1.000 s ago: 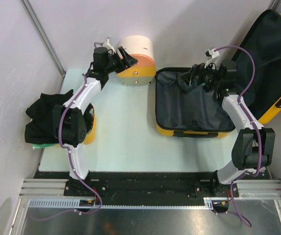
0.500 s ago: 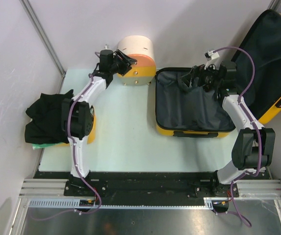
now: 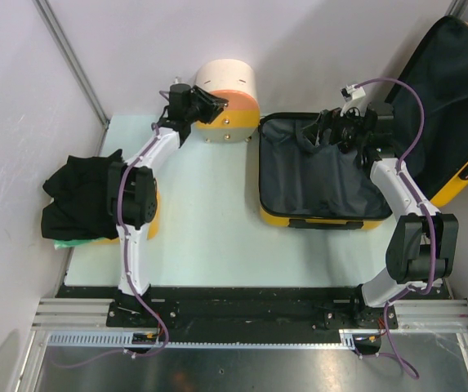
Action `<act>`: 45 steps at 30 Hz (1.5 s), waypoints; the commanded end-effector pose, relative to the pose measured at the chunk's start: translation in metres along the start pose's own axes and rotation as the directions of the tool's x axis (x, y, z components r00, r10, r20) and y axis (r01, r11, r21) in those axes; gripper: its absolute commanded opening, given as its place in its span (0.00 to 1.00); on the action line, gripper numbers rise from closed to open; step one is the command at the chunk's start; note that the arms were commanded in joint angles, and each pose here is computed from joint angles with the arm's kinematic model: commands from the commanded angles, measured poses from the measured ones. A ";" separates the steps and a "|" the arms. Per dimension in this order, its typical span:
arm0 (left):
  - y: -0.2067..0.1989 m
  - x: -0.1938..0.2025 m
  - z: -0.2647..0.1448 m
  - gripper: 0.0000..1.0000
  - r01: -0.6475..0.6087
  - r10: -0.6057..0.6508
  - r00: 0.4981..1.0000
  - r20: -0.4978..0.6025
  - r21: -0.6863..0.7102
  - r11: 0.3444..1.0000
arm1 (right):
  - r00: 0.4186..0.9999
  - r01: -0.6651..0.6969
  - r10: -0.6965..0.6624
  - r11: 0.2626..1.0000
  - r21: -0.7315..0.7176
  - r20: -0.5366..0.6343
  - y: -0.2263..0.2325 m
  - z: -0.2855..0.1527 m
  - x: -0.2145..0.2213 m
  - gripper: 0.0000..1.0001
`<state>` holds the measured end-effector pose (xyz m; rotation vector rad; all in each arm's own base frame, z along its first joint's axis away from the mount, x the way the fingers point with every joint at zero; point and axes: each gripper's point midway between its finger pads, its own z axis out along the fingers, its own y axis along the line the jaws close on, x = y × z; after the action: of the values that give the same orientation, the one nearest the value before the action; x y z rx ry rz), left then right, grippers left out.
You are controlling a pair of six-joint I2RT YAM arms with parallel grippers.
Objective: Open, take out, and arrange the luggage
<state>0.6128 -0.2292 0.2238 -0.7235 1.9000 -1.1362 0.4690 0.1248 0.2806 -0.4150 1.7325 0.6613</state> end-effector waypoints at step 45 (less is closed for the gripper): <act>0.002 0.016 -0.123 1.00 -0.353 0.356 0.934 -0.011 0.106 0.930 | 0.942 0.245 -0.112 0.872 0.423 -0.315 -0.154 -0.022 0.090 1.00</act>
<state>0.5145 -0.2085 0.2035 -0.5562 1.9947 -1.1210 0.5090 0.0234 0.1869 -0.2987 1.9685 0.2153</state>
